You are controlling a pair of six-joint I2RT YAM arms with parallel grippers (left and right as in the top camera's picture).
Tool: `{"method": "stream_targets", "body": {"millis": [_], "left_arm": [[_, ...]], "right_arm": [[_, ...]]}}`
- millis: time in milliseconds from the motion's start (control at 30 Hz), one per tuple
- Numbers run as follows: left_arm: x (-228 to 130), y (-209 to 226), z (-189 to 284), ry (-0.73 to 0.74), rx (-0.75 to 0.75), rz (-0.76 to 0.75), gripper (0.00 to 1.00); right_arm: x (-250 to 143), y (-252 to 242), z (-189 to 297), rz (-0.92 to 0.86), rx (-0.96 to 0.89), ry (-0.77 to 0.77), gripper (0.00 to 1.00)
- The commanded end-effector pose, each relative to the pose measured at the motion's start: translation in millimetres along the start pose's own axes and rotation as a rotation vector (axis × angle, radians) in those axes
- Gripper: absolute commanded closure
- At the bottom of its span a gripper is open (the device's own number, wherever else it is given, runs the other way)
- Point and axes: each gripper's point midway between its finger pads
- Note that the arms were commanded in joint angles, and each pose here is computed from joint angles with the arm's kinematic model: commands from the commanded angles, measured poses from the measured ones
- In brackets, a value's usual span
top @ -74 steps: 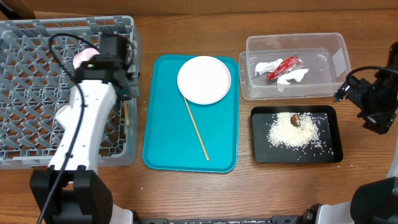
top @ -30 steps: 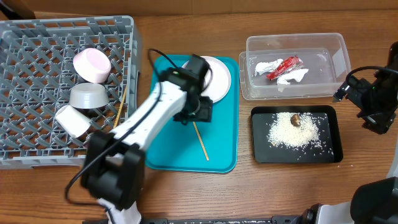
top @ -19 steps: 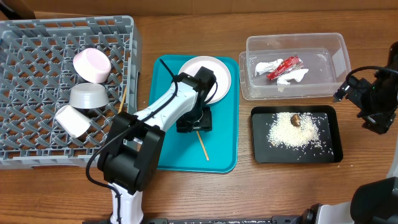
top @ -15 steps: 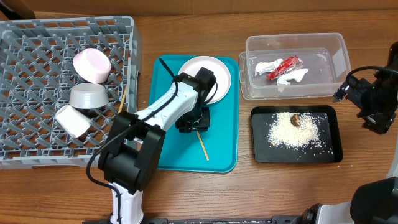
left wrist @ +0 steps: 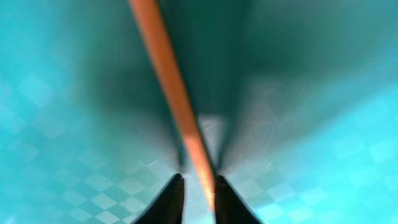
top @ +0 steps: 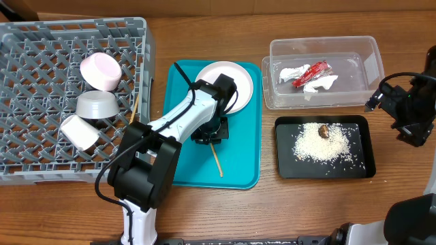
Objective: Sort waste into correct bins and load items into the dishwasher
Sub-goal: 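Grasp the second chopstick on the teal tray with the left gripper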
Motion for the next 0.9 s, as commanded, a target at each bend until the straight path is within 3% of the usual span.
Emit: {"method": "stream_targets", "body": {"millis": [0,100,400,433,533,567,867], "left_arm": [[-2,6,-5,0.013,0.03,0.013,0.75],[-4,7,-7,0.017,0.032,0.019,0.69],[-13,13,-23,0.032,0.05,0.019,0.67],[-13,15,-24,0.03,0.06,0.018,0.69],[-12,16,-23,0.024,0.066,0.018,0.91],[-11,17,-23,0.023,0.066,0.019,0.94],[3,46,-6,-0.001,0.036,0.119,0.96]], "right_arm": [[0,3,5,0.011,0.017,-0.014,0.0],[0,3,5,0.011,0.018,-0.014,0.0],[0,3,5,0.011,0.018,-0.014,0.0],[0,3,5,0.011,0.018,-0.014,0.0],[0,3,5,0.011,0.018,-0.014,0.0],[0,3,5,0.011,0.018,-0.014,0.0],[0,3,5,0.011,0.018,-0.014,0.0]]}}
Point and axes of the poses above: each gripper's point midway between its finger pads, its own z axis back along the fingers, its own y axis along the line the jaws close on, x = y × z, and after that the axes turned 5 degrees about -z, right-handed
